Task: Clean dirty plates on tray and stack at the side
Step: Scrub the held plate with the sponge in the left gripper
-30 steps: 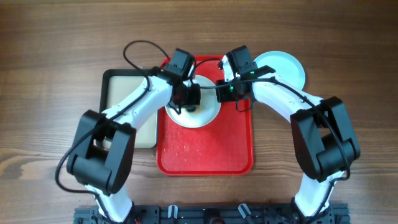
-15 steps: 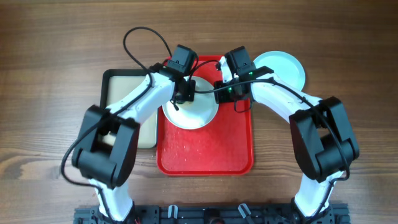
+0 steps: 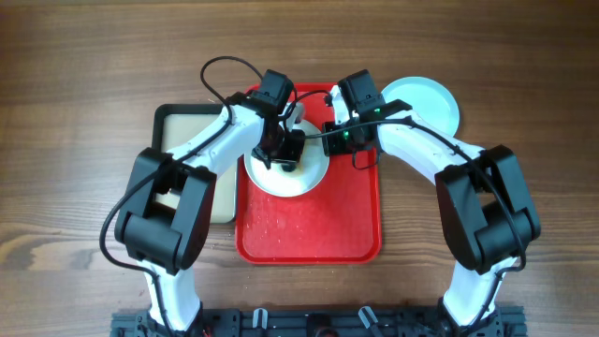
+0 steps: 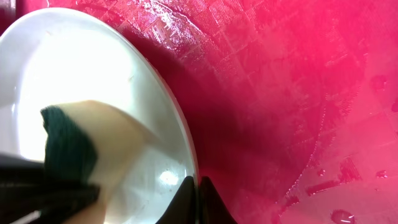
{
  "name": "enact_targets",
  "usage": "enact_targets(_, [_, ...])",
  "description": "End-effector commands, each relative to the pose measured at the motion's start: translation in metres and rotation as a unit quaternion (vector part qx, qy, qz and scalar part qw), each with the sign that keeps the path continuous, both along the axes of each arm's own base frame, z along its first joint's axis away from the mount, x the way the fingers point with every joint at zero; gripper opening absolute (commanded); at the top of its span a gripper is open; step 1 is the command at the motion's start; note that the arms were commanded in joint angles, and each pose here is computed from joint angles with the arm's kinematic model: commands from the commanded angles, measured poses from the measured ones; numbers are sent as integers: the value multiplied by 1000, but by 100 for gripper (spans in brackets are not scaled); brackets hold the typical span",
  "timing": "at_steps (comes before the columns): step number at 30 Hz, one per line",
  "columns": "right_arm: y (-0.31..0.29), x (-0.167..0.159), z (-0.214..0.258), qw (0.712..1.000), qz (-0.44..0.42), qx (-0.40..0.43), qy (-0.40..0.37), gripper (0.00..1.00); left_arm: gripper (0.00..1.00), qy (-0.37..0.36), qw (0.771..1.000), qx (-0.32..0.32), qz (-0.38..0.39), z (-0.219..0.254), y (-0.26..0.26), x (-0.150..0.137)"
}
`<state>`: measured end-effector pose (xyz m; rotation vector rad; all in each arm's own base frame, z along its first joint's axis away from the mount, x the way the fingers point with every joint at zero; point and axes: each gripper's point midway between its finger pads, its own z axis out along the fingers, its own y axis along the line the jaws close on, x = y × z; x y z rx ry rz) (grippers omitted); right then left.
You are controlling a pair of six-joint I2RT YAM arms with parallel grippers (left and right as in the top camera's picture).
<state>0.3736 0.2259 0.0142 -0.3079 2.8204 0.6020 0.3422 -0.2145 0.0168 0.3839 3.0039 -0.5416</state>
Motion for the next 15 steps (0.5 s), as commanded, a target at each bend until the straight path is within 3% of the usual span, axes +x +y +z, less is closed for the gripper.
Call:
enact_targets(1, [7,-1,-5,1000,4,9,10,4,4,-67,997,-23,-13,53,-10,19])
enact_targets(3, [7,-1,-5,1000,4,9,10,4,4,-110,993,45,7,62,15,31])
enact_targets(6, [7,-1,-5,1000,4,9,10,4,4,-119,984,130,26,53,45,35])
enact_targets(15, [7,-1,-5,1000,4,9,10,4,4,-59,978,181,82,11,90,27])
